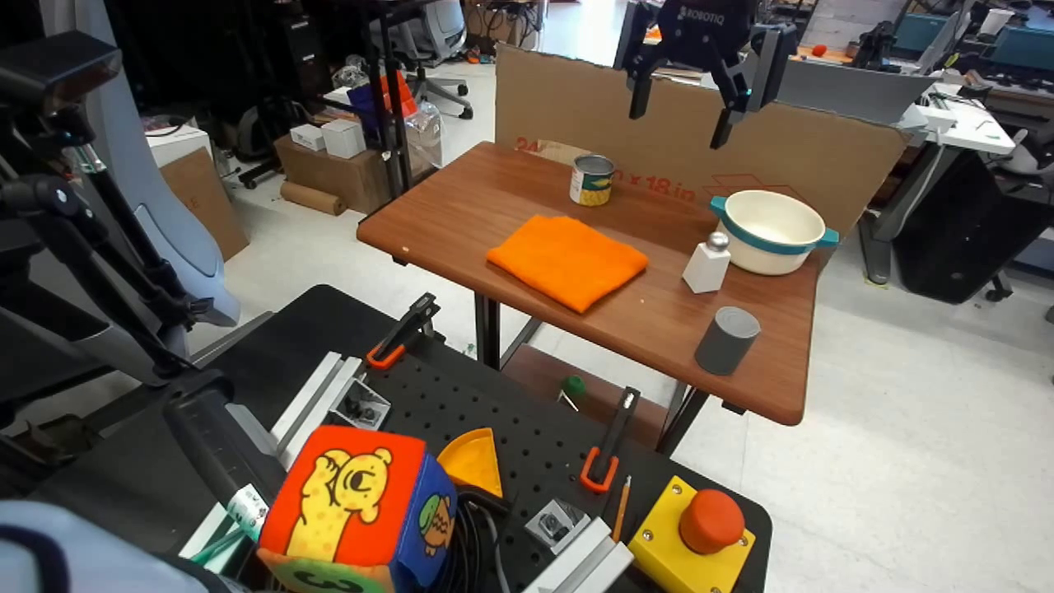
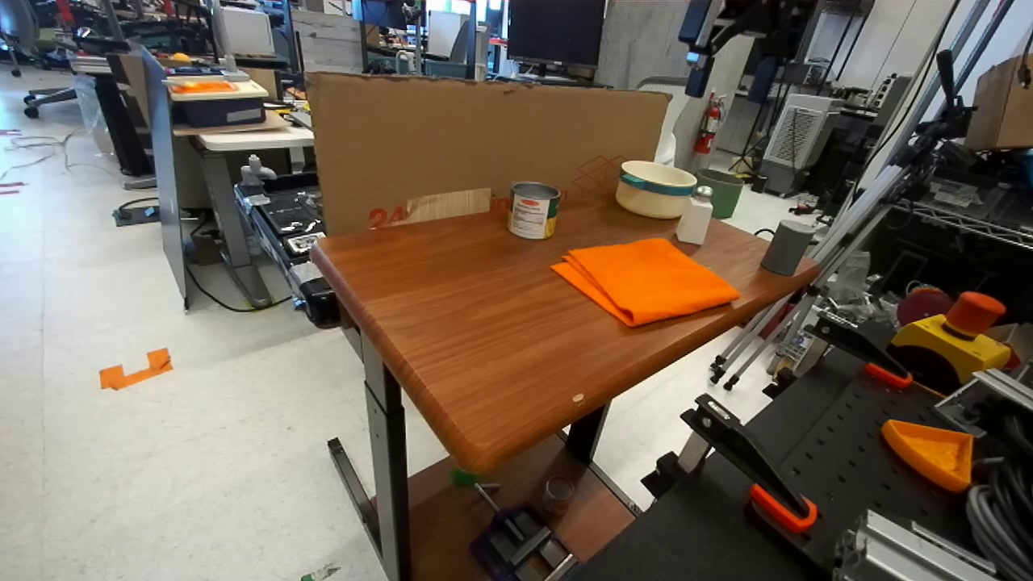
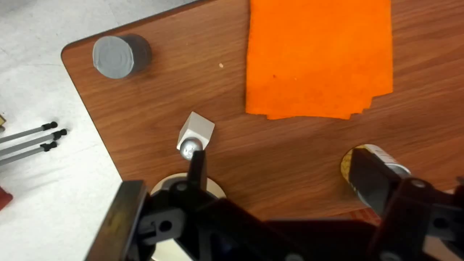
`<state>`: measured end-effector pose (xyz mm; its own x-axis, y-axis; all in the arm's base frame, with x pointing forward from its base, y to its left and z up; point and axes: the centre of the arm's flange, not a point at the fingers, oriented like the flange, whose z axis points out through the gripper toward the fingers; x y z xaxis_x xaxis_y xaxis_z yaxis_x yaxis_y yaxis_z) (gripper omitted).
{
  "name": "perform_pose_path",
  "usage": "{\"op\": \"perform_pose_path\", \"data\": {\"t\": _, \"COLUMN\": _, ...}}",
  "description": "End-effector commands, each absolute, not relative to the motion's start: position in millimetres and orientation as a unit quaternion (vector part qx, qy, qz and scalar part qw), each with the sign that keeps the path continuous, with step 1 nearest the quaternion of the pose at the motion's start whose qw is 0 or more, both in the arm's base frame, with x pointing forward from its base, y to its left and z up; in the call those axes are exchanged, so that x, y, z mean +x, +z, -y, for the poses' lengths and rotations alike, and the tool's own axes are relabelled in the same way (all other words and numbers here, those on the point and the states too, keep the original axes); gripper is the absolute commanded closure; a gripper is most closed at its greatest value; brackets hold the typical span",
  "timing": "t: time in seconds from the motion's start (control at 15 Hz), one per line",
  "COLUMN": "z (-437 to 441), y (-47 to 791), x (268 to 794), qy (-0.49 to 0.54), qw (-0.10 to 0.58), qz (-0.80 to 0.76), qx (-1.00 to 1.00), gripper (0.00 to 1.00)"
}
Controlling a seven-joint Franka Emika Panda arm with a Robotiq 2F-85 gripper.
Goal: Slide the can to the left
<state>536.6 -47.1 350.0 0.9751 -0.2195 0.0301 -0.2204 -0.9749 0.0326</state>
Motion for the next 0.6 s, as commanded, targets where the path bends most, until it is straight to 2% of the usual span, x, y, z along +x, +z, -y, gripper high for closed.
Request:
{"op": "perform_pose_path", "data": {"t": 0.0, "z": 46, "y": 324, "x": 585, "qy": 0.017, "qw": 0.060, "qz": 0.099, "qx": 0.993, "gripper": 0.00}}
{"op": "perform_pose_path", "data": {"t": 0.53, "z": 36, "y": 274, "x": 641, "qy": 0.009, "qw": 0.119, "qz": 0.074, "qx": 0.990, "gripper": 0.00}}
